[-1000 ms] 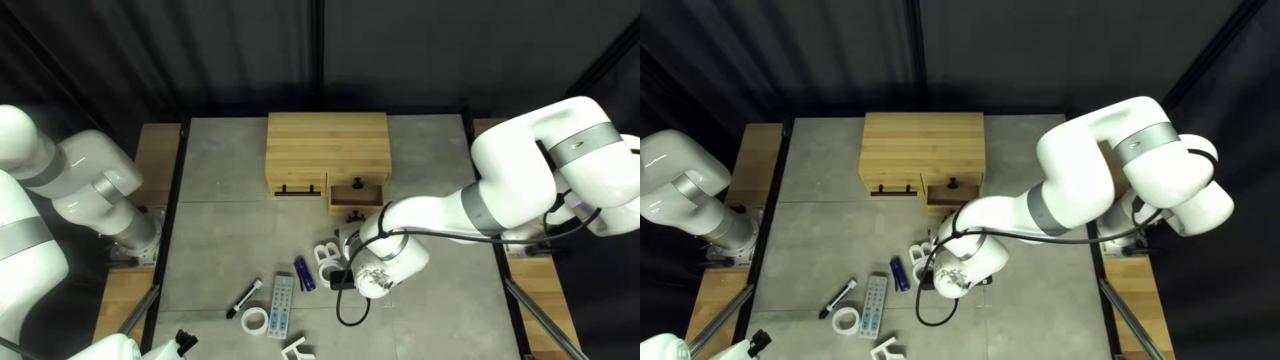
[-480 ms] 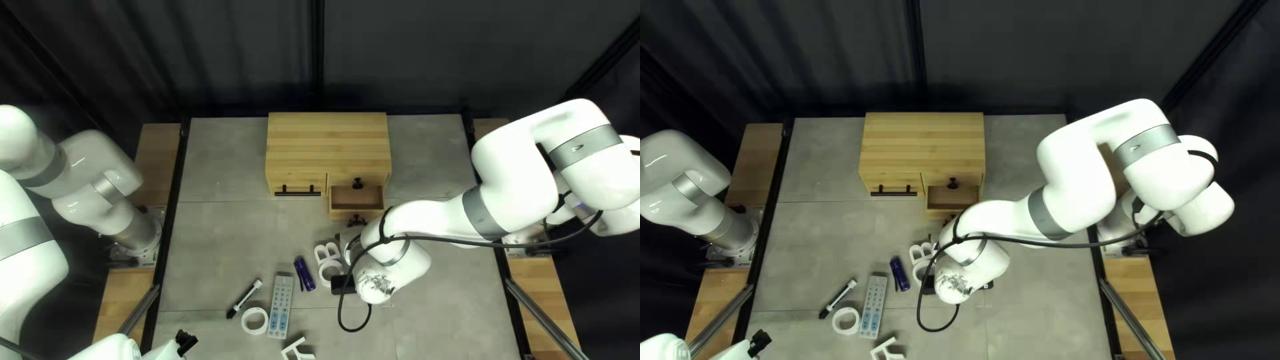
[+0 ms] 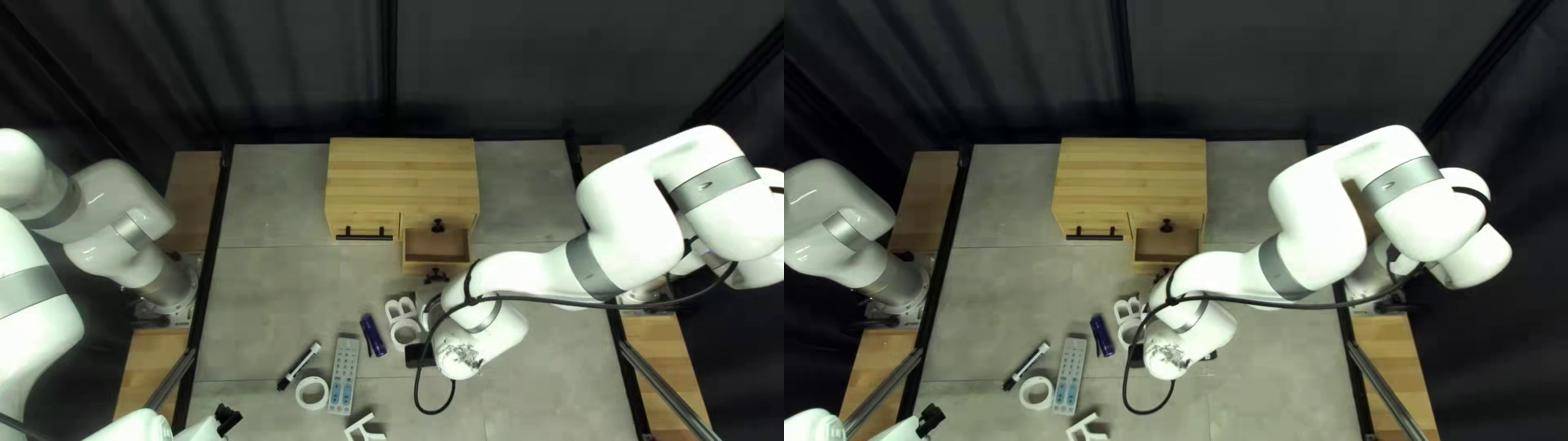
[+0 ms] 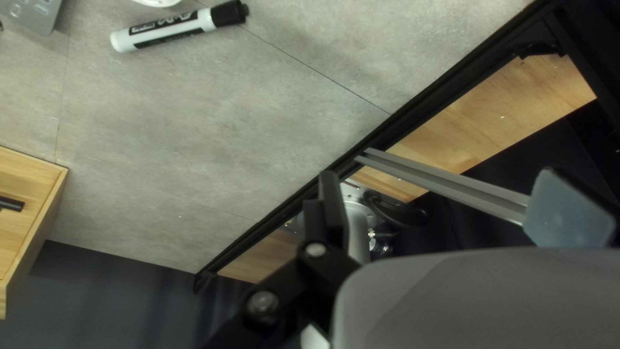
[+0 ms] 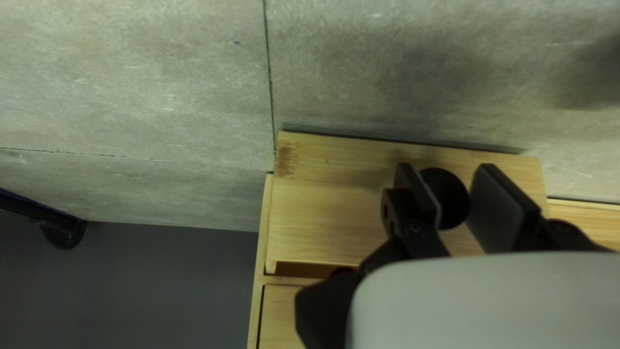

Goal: Open drawers and place objects into drawer and close

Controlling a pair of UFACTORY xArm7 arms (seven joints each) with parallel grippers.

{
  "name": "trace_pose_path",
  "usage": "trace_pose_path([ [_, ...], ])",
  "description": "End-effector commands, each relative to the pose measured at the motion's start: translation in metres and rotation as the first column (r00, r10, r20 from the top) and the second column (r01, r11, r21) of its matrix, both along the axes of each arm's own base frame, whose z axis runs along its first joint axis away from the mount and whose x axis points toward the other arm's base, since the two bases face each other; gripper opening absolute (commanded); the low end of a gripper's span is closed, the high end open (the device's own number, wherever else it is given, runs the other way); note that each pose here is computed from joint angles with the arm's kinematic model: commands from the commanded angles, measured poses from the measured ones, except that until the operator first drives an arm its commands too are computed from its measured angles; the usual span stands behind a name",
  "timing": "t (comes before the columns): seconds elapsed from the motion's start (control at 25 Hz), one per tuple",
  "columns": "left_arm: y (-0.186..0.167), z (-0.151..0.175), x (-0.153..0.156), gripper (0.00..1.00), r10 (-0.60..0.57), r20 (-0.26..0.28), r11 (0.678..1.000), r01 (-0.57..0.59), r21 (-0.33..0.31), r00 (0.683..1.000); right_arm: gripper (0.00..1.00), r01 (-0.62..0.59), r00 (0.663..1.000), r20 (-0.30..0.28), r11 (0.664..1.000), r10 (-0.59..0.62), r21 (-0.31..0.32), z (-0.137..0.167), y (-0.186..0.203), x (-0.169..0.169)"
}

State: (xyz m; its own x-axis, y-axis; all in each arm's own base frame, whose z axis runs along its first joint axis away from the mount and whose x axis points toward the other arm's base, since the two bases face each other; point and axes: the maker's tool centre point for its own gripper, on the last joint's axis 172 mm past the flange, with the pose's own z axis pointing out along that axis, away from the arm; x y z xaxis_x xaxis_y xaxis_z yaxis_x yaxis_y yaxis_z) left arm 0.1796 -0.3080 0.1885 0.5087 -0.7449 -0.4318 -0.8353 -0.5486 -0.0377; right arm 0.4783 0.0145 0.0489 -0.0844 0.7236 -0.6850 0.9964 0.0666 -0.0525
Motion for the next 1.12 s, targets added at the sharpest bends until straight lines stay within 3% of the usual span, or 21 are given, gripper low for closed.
trace_pose_path([
  [0.04, 0.0, 0.0, 0.0, 1.0, 0.0, 0.0, 1.0, 0.0, 0.0, 1.0, 0.04, -0.002, 1.0, -0.001, 1.0, 0.002, 0.0, 0.0, 0.002, 0.0],
  [1.12, 0.0, 0.0, 0.0, 1.0, 0.0, 0.0, 1.0, 0.0, 0.0, 1.0, 0.04, -0.017, 1.0, -0.008, 1.0, 0.017, -0.003, 0.002, 0.017, 0.002],
])
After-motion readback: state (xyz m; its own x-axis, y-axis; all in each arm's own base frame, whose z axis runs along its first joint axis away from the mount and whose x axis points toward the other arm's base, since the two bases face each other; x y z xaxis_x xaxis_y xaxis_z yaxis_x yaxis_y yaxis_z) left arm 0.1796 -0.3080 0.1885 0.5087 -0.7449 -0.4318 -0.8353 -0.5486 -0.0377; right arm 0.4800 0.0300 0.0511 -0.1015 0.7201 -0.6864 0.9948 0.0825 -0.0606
